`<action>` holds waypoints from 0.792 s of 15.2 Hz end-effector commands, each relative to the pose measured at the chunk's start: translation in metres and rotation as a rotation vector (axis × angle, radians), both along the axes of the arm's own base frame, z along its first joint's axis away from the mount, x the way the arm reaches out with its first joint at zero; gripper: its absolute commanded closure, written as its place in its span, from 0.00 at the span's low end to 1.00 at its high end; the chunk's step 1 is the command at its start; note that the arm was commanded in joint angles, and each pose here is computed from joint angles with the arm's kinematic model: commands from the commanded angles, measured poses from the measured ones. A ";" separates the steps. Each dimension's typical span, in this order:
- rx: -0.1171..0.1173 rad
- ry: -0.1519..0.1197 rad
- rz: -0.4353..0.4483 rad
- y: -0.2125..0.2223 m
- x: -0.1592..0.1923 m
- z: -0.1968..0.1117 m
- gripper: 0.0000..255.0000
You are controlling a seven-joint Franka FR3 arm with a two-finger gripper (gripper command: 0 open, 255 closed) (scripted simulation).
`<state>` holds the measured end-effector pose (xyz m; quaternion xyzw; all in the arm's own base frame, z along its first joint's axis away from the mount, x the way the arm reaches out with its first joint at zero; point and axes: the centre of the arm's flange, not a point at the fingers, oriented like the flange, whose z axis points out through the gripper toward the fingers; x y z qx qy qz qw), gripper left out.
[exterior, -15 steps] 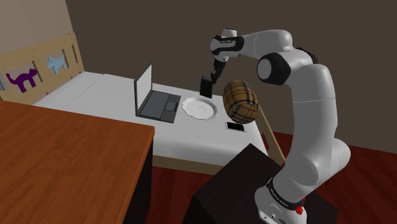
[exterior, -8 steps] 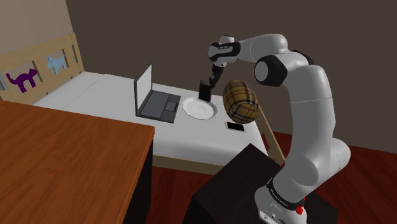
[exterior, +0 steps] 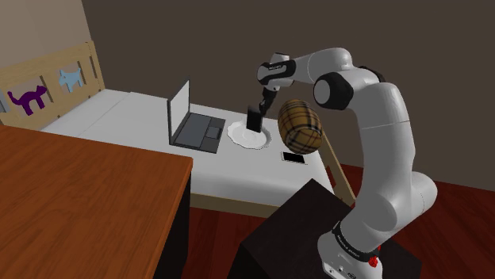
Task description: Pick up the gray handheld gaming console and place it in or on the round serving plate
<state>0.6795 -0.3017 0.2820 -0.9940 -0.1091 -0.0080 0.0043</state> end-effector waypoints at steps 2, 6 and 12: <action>0.000 -0.001 0.000 0.000 -0.001 -0.016 1.00; 0.000 -0.001 0.000 0.000 -0.001 -0.037 1.00; 0.000 -0.001 0.000 0.000 -0.001 -0.039 1.00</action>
